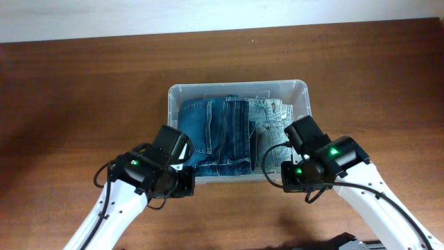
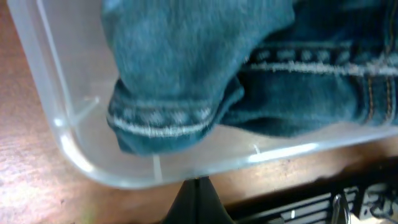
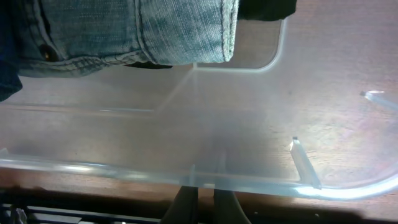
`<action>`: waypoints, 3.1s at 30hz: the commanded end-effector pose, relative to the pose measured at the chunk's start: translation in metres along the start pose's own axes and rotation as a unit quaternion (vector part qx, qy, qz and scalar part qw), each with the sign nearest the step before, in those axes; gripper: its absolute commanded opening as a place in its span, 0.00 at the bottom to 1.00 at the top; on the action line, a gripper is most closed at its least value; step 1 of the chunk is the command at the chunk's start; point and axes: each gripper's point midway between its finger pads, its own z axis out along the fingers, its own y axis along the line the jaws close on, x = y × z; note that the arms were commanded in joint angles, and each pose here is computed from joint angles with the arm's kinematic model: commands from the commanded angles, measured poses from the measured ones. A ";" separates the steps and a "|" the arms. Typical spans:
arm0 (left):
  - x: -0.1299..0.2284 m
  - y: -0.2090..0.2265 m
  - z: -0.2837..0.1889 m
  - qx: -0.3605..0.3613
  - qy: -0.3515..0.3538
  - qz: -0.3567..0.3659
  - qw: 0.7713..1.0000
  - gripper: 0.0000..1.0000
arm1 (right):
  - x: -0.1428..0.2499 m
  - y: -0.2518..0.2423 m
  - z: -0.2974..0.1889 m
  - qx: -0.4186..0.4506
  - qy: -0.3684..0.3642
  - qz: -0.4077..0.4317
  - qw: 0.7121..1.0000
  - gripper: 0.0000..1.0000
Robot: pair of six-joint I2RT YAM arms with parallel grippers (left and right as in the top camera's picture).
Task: Pack container
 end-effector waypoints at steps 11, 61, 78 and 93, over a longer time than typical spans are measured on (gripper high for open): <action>-0.015 0.010 0.008 -0.027 -0.044 -0.009 0.999 0.01 | -0.013 0.002 0.003 0.005 -0.027 -0.016 1.000 0.04; -0.044 0.034 -0.199 -0.042 -0.409 -0.042 0.911 0.99 | -0.051 0.026 -0.184 -0.082 -0.334 -0.071 0.936 0.99; -0.044 0.034 -0.198 -0.042 -0.407 -0.042 0.911 1.00 | -0.077 0.022 -0.150 -0.018 -0.288 -0.086 0.954 0.99; -0.044 0.034 -0.198 -0.042 -0.407 -0.042 0.911 0.99 | -0.057 -0.020 -0.252 -0.063 -0.671 -0.052 0.737 0.99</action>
